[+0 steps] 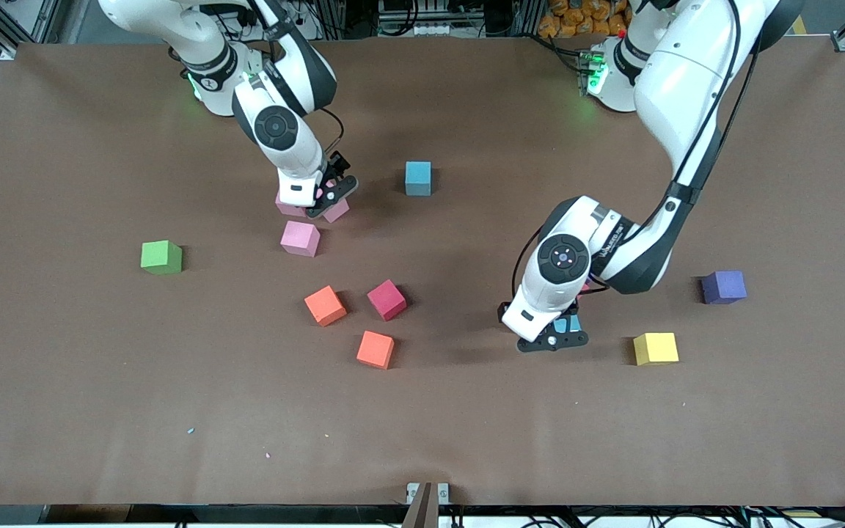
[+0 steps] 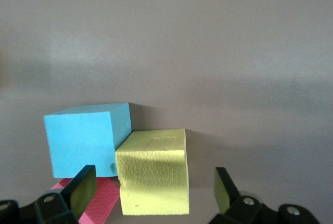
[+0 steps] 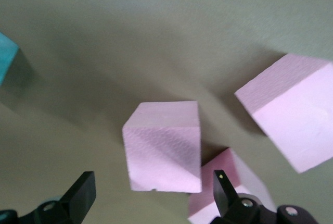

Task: Arrange 11 blocks into digit 3
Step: 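Carry the pink cube with the right gripper toward the cyan cube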

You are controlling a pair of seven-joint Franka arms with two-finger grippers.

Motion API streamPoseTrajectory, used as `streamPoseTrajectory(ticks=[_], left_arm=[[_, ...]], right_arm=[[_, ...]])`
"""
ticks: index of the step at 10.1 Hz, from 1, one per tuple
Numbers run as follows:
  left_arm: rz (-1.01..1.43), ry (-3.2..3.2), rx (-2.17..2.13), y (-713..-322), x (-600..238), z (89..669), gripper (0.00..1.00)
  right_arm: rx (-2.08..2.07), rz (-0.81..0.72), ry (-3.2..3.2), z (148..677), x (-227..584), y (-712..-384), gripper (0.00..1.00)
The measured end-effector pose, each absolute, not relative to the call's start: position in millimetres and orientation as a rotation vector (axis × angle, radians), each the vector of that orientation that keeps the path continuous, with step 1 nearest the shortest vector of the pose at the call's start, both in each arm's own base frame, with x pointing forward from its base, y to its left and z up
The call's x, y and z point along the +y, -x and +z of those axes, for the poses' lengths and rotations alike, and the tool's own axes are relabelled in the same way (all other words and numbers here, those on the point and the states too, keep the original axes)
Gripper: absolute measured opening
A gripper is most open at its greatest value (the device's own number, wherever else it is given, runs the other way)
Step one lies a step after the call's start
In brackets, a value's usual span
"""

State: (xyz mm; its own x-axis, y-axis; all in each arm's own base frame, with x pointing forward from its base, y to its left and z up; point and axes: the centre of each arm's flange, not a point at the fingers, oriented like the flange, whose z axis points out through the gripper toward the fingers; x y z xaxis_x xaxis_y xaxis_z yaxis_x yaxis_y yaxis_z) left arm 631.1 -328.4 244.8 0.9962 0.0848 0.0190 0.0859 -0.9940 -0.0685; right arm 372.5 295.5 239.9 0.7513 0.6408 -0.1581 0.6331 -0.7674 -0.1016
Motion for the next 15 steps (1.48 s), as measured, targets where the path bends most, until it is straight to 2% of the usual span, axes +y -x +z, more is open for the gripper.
streamPoseTrajectory(ticks=[3, 11, 14, 15], left_arm=[[-0.011, 3.069, -0.132, -631, -328, 236, 1.00], [0.043, 3.082, -0.179, -630, -325, 232, 1.00], [0.054, 3.079, -0.180, -629, -325, 228, 1.00], [0.064, 3.081, -0.190, -629, -324, 227, 1.00]], right_arm=[[-1.089, 0.233, 2.901, 234, 299, -373, 1.00], [-1.106, 0.242, 2.908, 202, 298, -365, 0.99], [-1.070, 0.247, 2.924, 200, 300, -363, 0.58], [-1.005, 0.252, 2.951, 200, 301, -362, 0.58]])
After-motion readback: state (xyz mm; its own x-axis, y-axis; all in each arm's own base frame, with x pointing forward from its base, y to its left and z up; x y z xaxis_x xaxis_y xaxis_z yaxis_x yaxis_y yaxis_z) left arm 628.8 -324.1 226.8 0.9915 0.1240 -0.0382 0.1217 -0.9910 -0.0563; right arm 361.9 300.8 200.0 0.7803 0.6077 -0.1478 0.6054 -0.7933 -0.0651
